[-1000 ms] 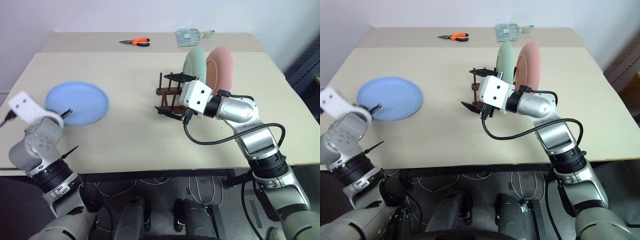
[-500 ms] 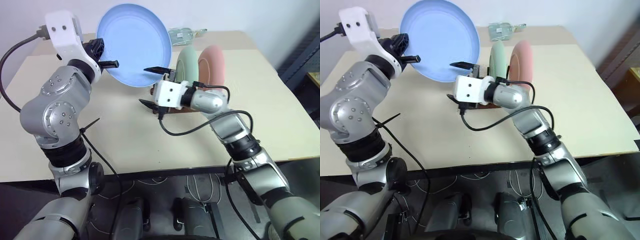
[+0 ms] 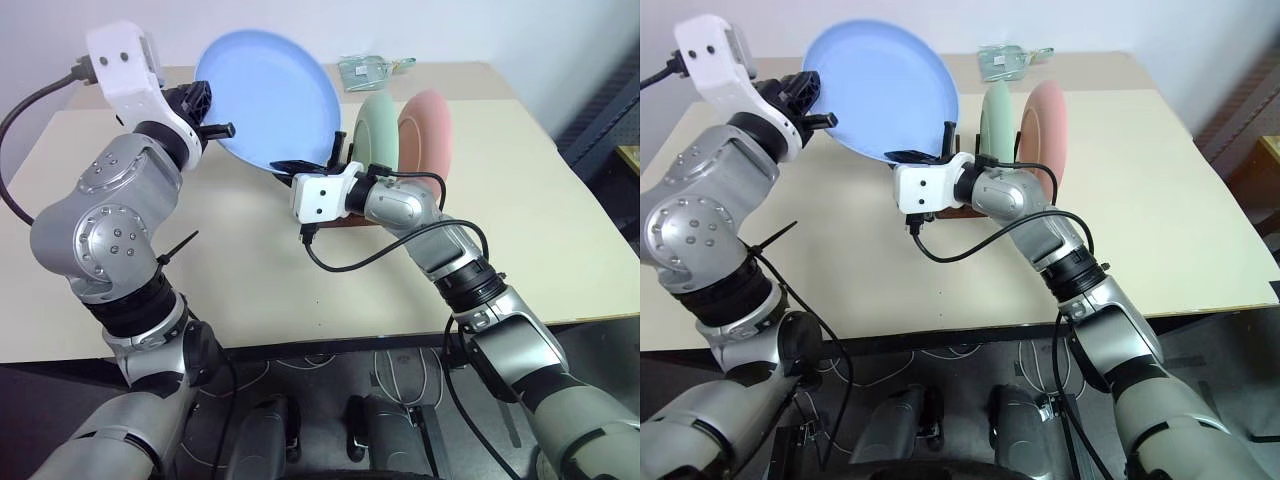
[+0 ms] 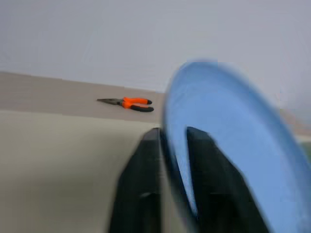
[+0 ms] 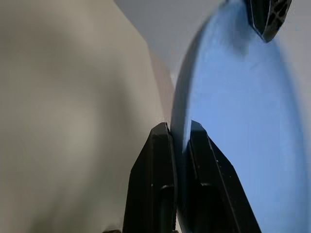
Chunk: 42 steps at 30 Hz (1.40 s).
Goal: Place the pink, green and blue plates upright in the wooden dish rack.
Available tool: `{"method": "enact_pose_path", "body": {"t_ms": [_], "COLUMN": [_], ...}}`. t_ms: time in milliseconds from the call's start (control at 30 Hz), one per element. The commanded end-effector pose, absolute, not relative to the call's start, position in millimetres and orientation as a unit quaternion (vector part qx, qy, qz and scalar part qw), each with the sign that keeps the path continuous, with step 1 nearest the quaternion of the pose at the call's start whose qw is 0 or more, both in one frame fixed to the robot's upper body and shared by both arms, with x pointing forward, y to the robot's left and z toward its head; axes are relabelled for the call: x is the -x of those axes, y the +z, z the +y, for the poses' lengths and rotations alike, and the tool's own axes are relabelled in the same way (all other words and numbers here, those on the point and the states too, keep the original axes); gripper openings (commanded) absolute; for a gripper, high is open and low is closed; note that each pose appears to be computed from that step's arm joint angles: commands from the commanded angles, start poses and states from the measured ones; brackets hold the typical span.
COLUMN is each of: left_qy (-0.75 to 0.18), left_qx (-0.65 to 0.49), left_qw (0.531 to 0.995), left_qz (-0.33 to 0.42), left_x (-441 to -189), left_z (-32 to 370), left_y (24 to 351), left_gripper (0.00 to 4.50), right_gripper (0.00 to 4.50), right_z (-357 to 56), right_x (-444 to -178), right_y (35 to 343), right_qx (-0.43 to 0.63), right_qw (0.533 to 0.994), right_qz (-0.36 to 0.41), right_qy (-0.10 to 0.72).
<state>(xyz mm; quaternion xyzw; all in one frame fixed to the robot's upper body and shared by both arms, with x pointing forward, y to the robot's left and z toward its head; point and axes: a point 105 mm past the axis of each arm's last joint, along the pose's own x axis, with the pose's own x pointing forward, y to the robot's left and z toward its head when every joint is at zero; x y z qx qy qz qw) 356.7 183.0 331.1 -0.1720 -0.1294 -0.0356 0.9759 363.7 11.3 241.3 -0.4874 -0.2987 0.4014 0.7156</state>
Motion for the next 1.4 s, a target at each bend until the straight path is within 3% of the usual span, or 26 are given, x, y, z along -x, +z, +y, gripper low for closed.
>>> {"method": "enact_pose_path", "body": {"t_ms": [33, 133, 267, 400, 600, 800, 1400], "left_qy": [0.125, 0.185, 0.136, -0.035, -0.227, -0.277, -0.297], "left_qx": [0.222, 0.136, -0.046, -0.153, -0.151, -0.14, -0.139], "left_qw": [0.935, 0.937, 0.974, 0.983, 0.962, 0.951, 0.945], "left_qz": [-0.249, -0.261, -0.174, -0.09, -0.004, 0.016, 0.018], "left_x": [-338, -334, -354, -356, -326, -315, -311], "left_z": [266, 295, 286, 234, 180, 167, 155], "left_y": [367, 363, 310, 234, 161, 147, 145], "left_gripper": [2.84, 2.84, 2.84, 2.84, 2.84, 2.84, 2.84], "right_gripper": [0.0, 0.0, 0.0, 0.0, 0.0, 0.0, 0.0], "right_z": [5, -2, -21, -30, -41, -44, -47], "right_x": [-351, -340, -322, -309, -321, -336, -375], "right_y": [280, 299, 336, 341, 335, 323, 305], "right_qx": [0.434, 0.355, 0.118, -0.05, -0.172, -0.239, -0.299], "right_qw": [0.736, 0.763, 0.814, 0.818, 0.846, 0.86, 0.88], "right_qz": [-0.349, -0.355, -0.316, -0.232, -0.138, -0.067, 0.017], "right_qy": [0.384, 0.407, 0.472, 0.524, 0.486, 0.445, 0.369]}}
